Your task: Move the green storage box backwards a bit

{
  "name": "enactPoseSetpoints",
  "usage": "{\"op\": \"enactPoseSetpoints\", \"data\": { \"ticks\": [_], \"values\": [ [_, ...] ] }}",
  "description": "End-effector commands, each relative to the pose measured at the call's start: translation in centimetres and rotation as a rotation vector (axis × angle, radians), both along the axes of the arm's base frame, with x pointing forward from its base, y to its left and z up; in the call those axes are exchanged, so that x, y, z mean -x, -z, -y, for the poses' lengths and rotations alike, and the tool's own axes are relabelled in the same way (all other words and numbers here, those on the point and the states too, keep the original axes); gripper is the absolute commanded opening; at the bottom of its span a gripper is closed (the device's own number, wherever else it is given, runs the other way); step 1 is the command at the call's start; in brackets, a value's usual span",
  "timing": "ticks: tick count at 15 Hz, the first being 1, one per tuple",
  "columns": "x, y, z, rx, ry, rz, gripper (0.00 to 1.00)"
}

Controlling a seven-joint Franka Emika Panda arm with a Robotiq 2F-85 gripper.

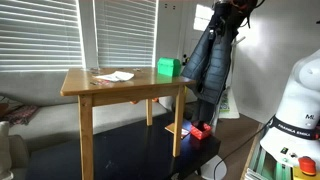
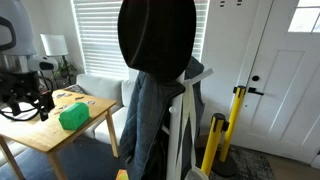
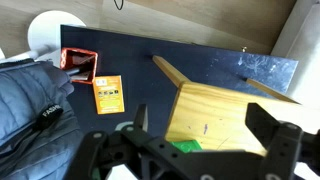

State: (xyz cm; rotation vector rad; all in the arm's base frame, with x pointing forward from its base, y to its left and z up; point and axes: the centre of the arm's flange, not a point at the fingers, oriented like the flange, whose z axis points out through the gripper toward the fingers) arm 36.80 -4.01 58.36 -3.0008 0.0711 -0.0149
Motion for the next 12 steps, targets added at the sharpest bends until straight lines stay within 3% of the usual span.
{"op": "enactPoseSetpoints", "data": {
  "ticks": [1,7,12],
  "values": [
    [0.0,0.0,0.0,0.0,0.0,0.0,1.0],
    [0.0,0.0,0.0,0.0,0.0,0.0,1.0],
    [-5.0,1.9,-2.4,0.031,-0.008,0.132,1.0]
  ]
}}
